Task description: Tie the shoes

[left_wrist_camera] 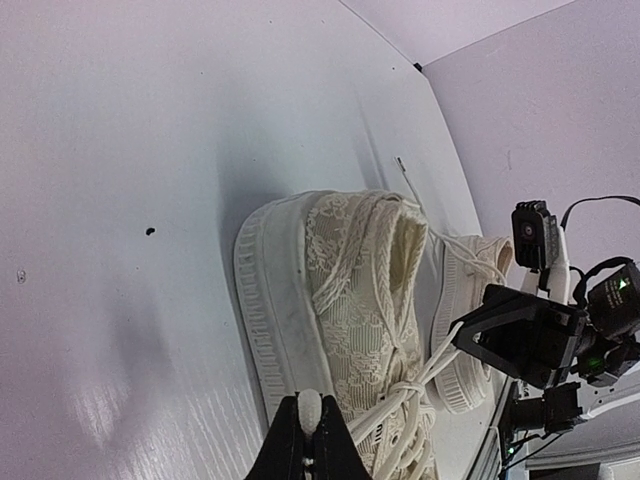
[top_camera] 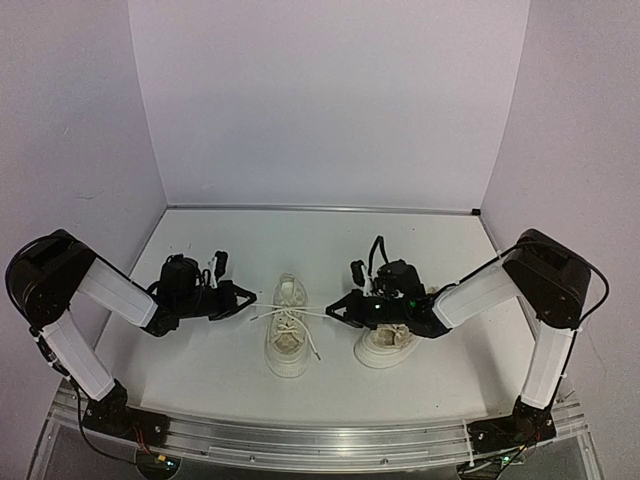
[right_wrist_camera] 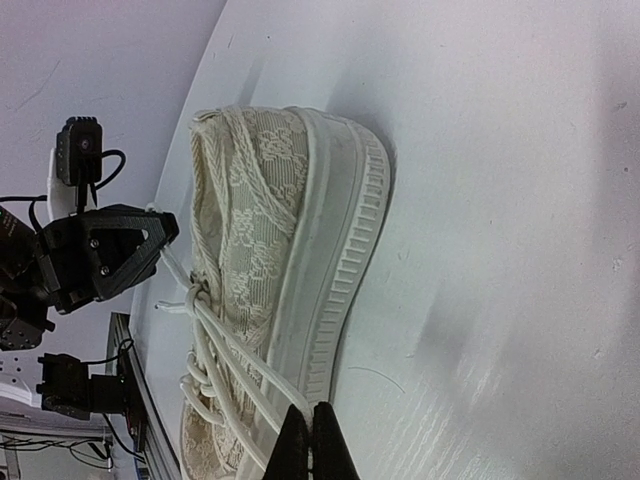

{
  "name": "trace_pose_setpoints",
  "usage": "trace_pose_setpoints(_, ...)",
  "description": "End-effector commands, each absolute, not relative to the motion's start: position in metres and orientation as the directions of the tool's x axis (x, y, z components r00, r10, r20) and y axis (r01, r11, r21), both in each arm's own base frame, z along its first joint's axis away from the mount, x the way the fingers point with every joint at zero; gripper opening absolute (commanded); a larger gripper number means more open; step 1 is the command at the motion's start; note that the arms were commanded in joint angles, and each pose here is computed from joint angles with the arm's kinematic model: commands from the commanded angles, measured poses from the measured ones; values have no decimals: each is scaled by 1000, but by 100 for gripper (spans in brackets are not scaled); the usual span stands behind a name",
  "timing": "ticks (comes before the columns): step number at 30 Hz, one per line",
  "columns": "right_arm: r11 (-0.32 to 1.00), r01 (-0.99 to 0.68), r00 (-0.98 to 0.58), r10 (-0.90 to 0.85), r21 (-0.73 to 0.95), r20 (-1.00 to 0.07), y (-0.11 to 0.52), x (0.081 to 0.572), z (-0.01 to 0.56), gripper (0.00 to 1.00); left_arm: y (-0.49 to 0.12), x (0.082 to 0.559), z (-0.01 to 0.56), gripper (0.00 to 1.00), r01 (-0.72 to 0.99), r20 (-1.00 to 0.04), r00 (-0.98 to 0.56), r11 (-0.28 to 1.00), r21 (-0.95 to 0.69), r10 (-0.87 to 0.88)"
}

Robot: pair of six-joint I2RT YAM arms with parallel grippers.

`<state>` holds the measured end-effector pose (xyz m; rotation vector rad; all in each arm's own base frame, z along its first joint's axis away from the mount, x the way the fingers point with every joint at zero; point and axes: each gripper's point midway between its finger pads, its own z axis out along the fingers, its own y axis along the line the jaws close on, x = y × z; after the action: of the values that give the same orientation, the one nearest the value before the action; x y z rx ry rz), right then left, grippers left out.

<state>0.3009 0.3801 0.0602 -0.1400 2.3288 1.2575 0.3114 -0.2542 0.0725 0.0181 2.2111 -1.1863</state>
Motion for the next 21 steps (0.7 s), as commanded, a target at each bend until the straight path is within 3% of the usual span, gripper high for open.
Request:
trace_pose_setpoints(1, 681, -223, -848, 218, 698, -483, 345, 319, 47, 0, -216, 335, 71, 0, 202, -580, -726, 690, -695, -371)
trace_pose_setpoints(10, 580, -346, -880, 74, 738, -470, 389, 305, 55, 0, -249, 329, 92, 1, 376, -615, -749, 607, -700, -246)
trace_pose_setpoints(14, 526, -420, -877, -27, 739, -479, 420, 292, 58, 0, -258, 325, 107, 17, 446, -644, -739, 571, -689, -199)
trace_pose_setpoints(21, 519, -440, -873, -58, 733, -484, 429, 289, 58, 0, -264, 318, 116, 41, 497, -657, -733, 522, -693, -176)
